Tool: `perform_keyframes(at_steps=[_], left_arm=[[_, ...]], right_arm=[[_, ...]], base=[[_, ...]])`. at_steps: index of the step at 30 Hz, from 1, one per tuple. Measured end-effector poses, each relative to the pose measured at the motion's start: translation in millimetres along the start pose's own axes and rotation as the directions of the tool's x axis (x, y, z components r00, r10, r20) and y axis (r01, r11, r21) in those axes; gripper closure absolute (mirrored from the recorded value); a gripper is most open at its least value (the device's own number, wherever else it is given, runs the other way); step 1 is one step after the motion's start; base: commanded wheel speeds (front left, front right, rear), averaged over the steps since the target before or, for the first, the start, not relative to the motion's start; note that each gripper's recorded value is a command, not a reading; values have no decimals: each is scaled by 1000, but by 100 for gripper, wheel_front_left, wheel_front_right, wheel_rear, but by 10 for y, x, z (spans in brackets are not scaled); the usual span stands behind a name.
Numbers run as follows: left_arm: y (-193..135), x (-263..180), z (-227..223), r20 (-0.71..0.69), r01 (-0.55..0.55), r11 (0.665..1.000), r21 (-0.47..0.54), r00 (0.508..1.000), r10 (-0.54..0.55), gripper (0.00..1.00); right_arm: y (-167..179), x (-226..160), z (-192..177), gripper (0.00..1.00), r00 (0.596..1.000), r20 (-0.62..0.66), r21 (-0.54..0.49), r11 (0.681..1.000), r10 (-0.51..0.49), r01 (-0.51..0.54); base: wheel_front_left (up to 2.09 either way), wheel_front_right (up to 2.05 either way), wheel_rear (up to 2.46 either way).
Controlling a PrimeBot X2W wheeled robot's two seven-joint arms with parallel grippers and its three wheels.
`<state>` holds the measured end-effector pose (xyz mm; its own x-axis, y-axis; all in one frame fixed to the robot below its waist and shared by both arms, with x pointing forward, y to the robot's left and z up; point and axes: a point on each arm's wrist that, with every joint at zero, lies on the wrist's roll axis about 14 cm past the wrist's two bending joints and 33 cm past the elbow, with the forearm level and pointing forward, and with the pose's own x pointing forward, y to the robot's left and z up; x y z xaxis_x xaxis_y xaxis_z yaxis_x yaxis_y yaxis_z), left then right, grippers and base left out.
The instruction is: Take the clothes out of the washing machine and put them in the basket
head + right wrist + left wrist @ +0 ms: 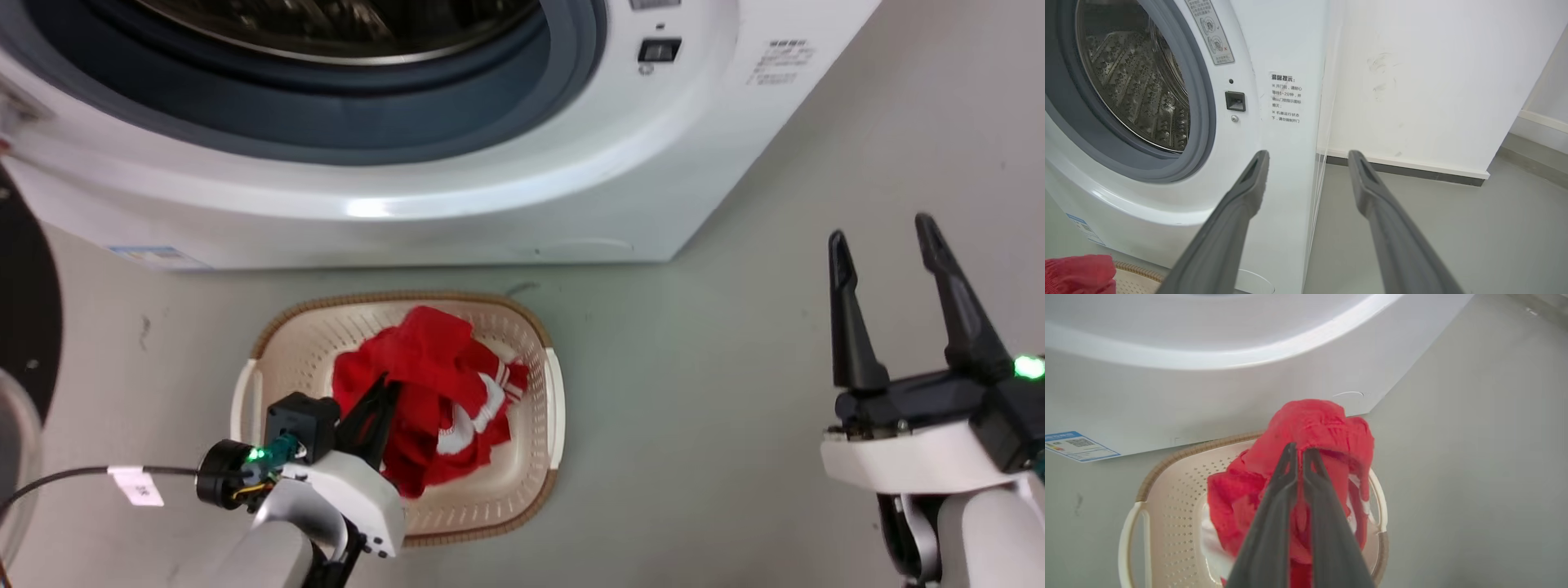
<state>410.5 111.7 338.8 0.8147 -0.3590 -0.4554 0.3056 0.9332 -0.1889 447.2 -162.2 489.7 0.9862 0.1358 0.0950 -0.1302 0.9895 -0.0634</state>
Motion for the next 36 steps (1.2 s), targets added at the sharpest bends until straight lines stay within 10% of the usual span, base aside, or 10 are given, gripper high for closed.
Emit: perform_keyframes(at_steps=[20,32,33,34,35,36], left_arm=[[482,864,-1829,-531,-38,999,34,846,51,100],[505,911,-2187,-657,13,997,75,753,40,100],[495,903,-2169,-656,13,997,75,754,40,65],[484,893,-2149,-654,12,997,75,756,40,65],[469,888,-2115,-644,8,998,69,764,38,0],[445,871,-2085,-635,6,998,59,772,33,0]], right_arm=[[-344,274,-985,0,983,-170,-15,997,-75,74],[-437,252,-1200,0,972,-215,-31,995,-96,92],[-442,255,-1177,0,973,-210,-31,995,-98,93],[-440,257,-1150,0,974,-205,-30,995,-97,93],[-437,262,-1119,0,975,-199,-29,995,-97,93],[-428,264,-1089,0,977,-194,-28,995,-94,91]], base=[[0,0,0],[0,0,0],[0,0,0],[0,0,0],[0,0,0],[0,0,0]])
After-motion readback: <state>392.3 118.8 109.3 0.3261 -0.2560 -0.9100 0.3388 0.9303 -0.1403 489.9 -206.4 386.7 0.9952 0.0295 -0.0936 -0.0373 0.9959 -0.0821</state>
